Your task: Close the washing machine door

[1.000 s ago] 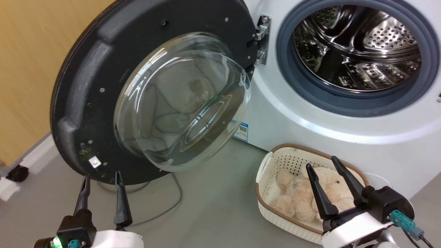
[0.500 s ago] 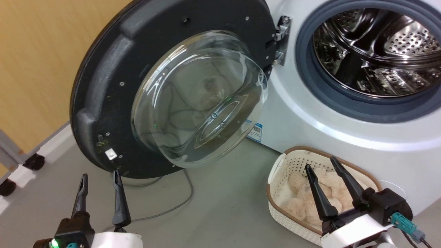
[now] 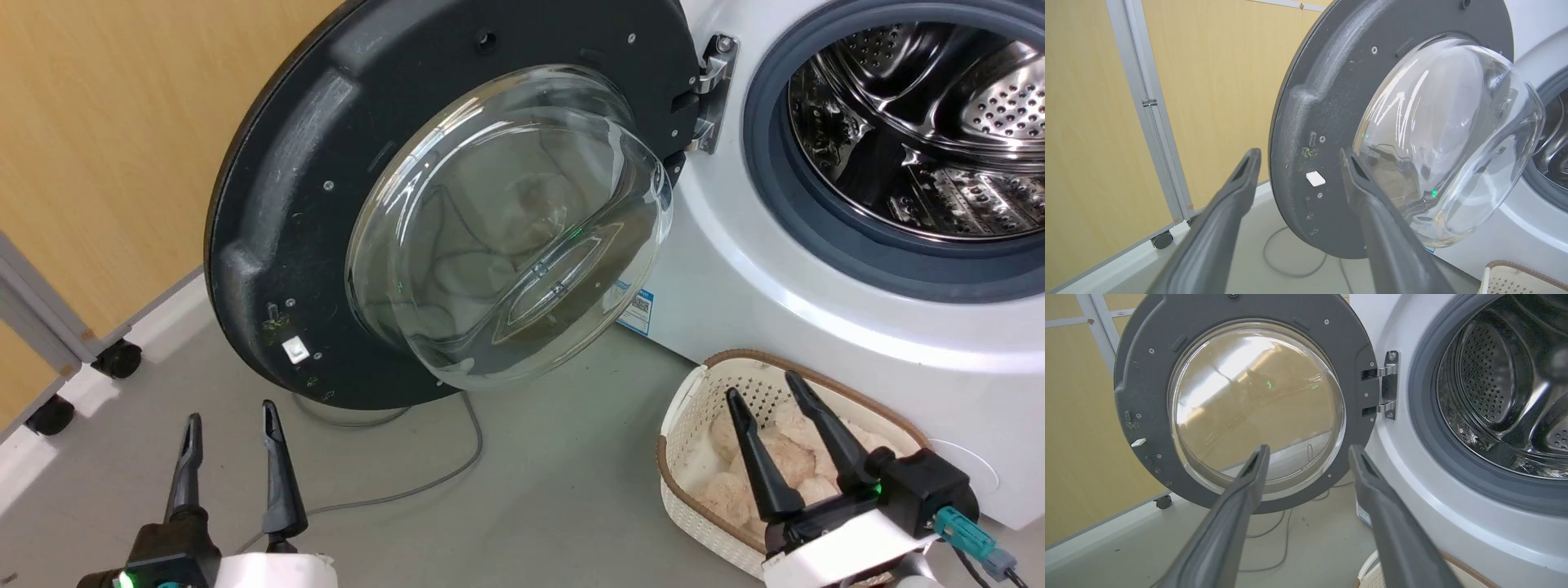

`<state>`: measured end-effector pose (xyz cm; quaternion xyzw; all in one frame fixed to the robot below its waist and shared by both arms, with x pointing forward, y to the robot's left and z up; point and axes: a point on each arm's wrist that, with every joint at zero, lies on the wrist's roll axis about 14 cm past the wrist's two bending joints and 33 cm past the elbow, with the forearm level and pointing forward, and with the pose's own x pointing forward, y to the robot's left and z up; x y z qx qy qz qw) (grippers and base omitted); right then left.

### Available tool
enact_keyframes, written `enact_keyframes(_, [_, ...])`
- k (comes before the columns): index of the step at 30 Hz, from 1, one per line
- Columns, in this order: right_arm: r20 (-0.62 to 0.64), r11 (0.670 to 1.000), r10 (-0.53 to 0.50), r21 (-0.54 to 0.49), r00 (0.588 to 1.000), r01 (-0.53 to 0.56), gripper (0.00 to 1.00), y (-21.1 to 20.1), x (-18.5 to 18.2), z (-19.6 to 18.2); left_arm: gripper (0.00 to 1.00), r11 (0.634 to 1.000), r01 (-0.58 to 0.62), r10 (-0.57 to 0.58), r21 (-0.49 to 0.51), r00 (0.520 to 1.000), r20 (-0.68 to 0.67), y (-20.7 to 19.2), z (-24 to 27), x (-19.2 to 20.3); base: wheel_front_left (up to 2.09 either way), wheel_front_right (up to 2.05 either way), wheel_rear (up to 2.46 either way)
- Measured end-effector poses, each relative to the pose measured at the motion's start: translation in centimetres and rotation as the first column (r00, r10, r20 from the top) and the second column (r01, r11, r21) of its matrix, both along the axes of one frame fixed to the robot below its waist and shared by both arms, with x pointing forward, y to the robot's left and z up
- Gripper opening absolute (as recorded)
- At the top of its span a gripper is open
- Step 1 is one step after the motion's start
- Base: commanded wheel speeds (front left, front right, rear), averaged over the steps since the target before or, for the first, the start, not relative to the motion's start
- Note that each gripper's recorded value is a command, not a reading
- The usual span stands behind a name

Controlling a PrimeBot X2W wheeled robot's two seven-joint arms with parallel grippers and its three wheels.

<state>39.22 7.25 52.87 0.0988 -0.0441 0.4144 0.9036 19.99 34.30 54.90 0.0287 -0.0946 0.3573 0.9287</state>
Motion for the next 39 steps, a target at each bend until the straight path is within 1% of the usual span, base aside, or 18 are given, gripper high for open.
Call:
enact_keyframes(2, [-0.002,1.0,-0.001,0.0,1.0,0.001,1.0,-0.1,0.1,-0.1,0.0,1.0,0.001,-0.001,0.0,1.0,-0.002,0.0,0.0,0.0,0.0,0.0,0.0])
enact_keyframes(6, [-0.006,1.0,-0.008,0.001,1.0,0.008,1.0,-0.2,0.3,-0.2,0.0,1.0,0.006,-0.006,-0.004,1.0,-0.003,-0.1,-0.1,0.2,0.0,0.0,0.0])
enact_keyframes(9, [-0.009,1.0,-0.013,0.004,1.0,0.013,1.0,-0.4,0.6,-0.3,0.0,0.999,0.0,0.002,-0.036,0.999,0.038,0.2,0.4,0.3,0.0,0.0,0.0])
enact_keyframes(13, [-0.006,1.0,-0.023,0.003,1.0,0.023,1.0,-0.8,1.1,-0.6,0.0,1.0,0.019,-0.019,0.005,0.997,0.074,1.8,2.3,1.1,0.0,0.0,0.0])
enact_keyframes(15, [-0.008,0.999,-0.033,0.001,0.999,0.033,1.0,-1.1,1.5,-0.9,0.0,0.999,0.02,-0.024,0.042,0.995,0.093,3.3,3.7,1.6,0.0,0.0,0.0])
enact_keyframes(17, [-0.01,0.999,-0.046,-0.004,0.999,0.045,1.0,-1.6,1.9,-1.2,0.0,0.998,0.024,-0.03,0.05,0.992,0.125,4.8,5.1,2.3,0.0,0.0,0.0])
enact_keyframes(20, [-0.02,0.998,-0.065,-0.014,0.998,0.065,1.0,-2.4,2.4,-2.0,0.0,1.0,0.017,-0.018,0.005,0.988,0.153,7.8,6.6,3.2,0.0,0.0,0.0])
enact_keyframes(24, [-0.024,0.997,-0.079,-0.018,0.997,0.078,1.0,-2.9,2.6,-2.4,0.0,0.998,-0.012,0.02,-0.054,0.989,0.148,12.2,8.2,3.9,0.0,0.0,0.0])
enact_keyframes(25, [-0.025,0.996,-0.082,-0.022,0.996,0.082,1.0,-3.1,2.6,-2.6,0.0,0.995,-0.016,0.031,-0.097,0.987,0.159,13.2,8.3,4.1,0.0,0.0,0.0])
enact_keyframes(27, [-0.033,0.996,-0.091,-0.027,0.995,0.09,1.0,-3.5,2.7,-3.0,0.0,0.977,-0.015,0.054,-0.211,0.982,0.18,14.8,7.8,4.8,0.0,0.0,0.0])
enact_keyframes(28, [-0.038,0.995,-0.095,-0.029,0.995,0.093,1.0,-3.6,2.7,-3.2,0.0,0.96,-0.009,0.065,-0.279,0.979,0.194,15.4,7.3,5.2,0.0,0.0,0.0])
enact_keyframes(29, [-0.042,0.995,-0.099,-0.031,0.994,0.098,1.0,-3.9,2.8,-3.4,0.0,0.933,0.012,0.074,-0.36,0.972,0.222,15.9,6.9,5.7,0.0,0.0,0.0])
enact_keyframes(31, [-0.046,0.994,-0.105,-0.033,0.993,0.104,1.0,-4.1,2.9,-3.6,0.0,0.836,0.093,0.095,-0.541,0.946,0.31,16.5,5.9,6.8,0.0,0.0,0.0])
enact_keyframes(32, [-0.047,0.994,-0.107,-0.033,0.993,0.106,1.0,-4.2,2.9,-3.6,0.0,0.787,0.14,0.094,-0.601,0.935,0.341,16.5,5.7,7.5,0.0,0.0,0.0])
enact_keyframes(35, [-0.053,0.993,-0.114,-0.035,0.992,0.112,1.0,-4.5,2.9,-3.8,0.0,0.666,0.233,0.07,-0.709,0.927,0.369,16.4,5.0,9.0,0.0,0.0,0.0])
enact_keyframes(37, [-0.055,0.993,-0.117,-0.036,0.992,0.116,1.0,-4.7,2.9,-4.0,0.0,0.587,0.275,0.052,-0.761,0.926,0.374,16.0,4.3,9.7,0.0,0.0,0.0])
enact_keyframes(39, [-0.056,0.992,-0.121,-0.038,0.991,0.119,1.0,-4.8,3.0,-4.0,0.0,0.523,0.303,0.032,-0.797,0.927,0.373,15.6,3.7,10.3,0.0,0.0,0.0])
